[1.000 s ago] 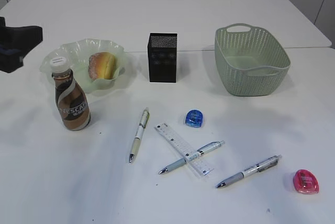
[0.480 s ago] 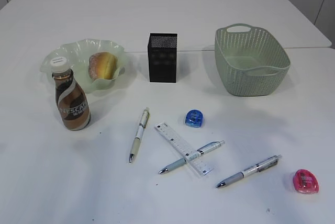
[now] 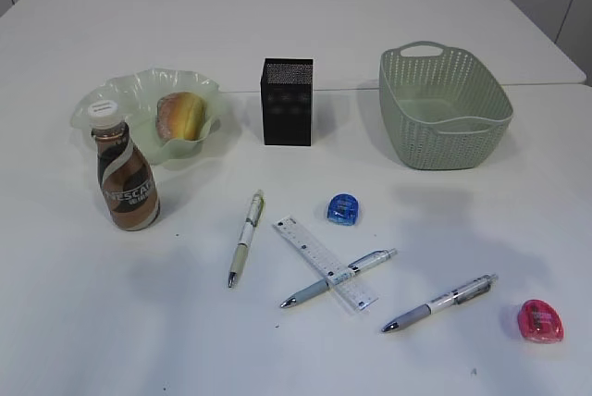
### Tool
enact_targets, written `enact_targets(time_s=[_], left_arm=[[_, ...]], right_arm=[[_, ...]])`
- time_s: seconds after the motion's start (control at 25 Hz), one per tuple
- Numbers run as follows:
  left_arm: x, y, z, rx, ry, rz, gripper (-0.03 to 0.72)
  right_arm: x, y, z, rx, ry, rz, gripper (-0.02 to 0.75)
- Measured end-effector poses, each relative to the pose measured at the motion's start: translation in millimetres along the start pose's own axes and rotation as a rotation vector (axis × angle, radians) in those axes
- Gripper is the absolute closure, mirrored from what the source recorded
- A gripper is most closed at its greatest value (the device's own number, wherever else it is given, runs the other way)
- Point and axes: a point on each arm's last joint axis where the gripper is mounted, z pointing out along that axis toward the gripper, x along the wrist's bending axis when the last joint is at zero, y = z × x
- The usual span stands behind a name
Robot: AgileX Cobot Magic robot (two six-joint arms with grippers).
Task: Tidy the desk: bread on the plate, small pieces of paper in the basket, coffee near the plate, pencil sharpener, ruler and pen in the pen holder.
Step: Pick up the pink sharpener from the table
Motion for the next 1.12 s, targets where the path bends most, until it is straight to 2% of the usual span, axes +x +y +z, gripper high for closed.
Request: enact_targets(time_s=[0.24, 0.52, 0.88, 1.08, 1.12], left_arm=[[-0.2, -4.8, -5.2, 0.088, 0.001, -0.034, 0.187], [0.1, -6.2, -5.5, 0.104, 0.005, -0.049, 0.187], [0.1, -6.4, -5.7, 0.105, 0.005, -0.052, 0.187], [0.1, -7.4, -5.8, 0.116, 0.006, -0.052, 0.187], [0.1, -7.8, -5.9, 0.121, 0.006, -0.052, 0.187]], right_arm=[[-3.7, -9.3, 15.3, 0.058, -0.024, 0.026, 0.279], [-7.8, -21.3, 39.7, 0.146, -0.059, 0.161, 0.278], [-7.0, -15.9, 42.2, 0.087, -0.044, 0.173, 0.277], [-5.3, -12.9, 47.7, 0.096, -0.030, 0.183, 0.186], [-5.3, -10.2, 54.9, 0.118, -0.036, 0.185, 0.141]])
